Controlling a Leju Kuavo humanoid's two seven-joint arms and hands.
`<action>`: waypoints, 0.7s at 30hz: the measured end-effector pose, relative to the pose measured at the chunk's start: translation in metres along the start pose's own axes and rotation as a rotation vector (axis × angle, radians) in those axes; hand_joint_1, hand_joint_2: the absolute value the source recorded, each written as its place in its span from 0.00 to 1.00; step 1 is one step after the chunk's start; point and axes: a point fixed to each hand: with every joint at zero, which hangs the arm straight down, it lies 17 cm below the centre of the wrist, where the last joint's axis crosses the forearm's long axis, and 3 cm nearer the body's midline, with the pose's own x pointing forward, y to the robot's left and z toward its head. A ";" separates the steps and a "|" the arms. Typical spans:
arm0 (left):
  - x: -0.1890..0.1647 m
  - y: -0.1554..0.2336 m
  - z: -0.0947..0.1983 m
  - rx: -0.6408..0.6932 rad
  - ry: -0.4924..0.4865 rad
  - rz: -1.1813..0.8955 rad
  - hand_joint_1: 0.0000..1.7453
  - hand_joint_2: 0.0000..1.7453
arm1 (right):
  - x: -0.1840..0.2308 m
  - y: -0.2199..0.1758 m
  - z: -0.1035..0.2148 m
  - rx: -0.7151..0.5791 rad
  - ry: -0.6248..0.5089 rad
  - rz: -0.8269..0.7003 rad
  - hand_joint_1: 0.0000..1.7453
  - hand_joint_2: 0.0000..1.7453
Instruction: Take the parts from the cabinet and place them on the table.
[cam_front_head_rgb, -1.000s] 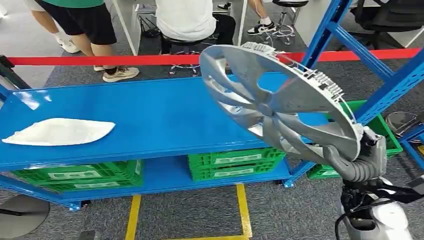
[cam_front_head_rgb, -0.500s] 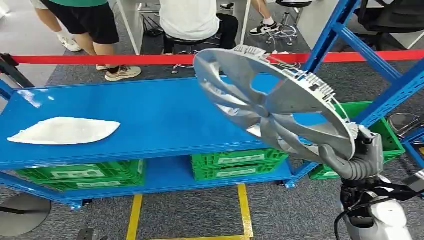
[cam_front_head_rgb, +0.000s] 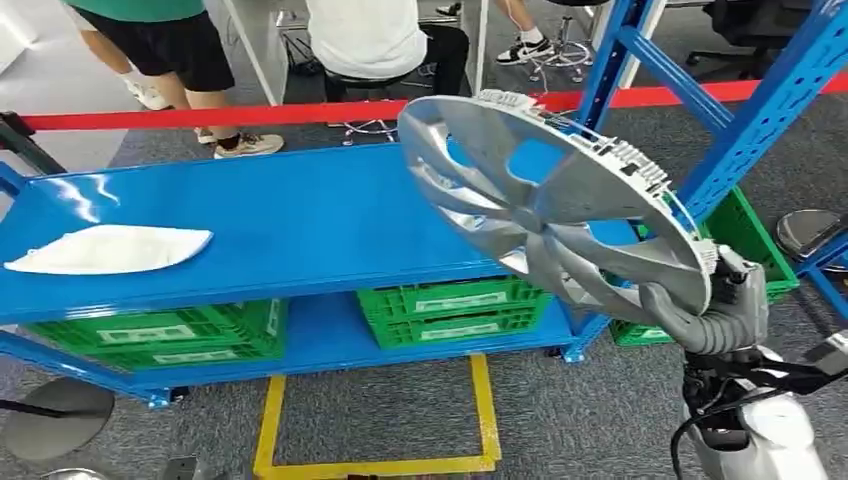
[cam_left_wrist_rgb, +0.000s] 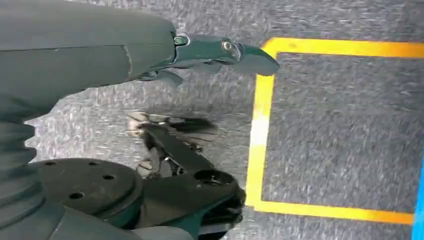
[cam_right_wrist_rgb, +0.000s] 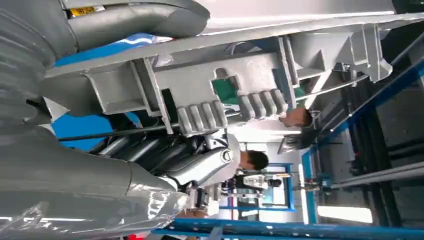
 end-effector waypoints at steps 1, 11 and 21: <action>0.000 0.000 0.000 0.000 -0.001 0.000 0.00 1.00 | 0.000 0.000 0.000 0.000 0.000 0.000 1.00 1.00; 0.004 0.000 -0.002 0.002 -0.005 0.000 0.00 1.00 | 0.000 0.000 0.000 0.002 0.000 -0.001 1.00 1.00; 0.003 0.000 -0.001 0.002 -0.004 0.005 0.00 1.00 | -0.001 0.001 -0.001 0.009 0.004 -0.002 1.00 1.00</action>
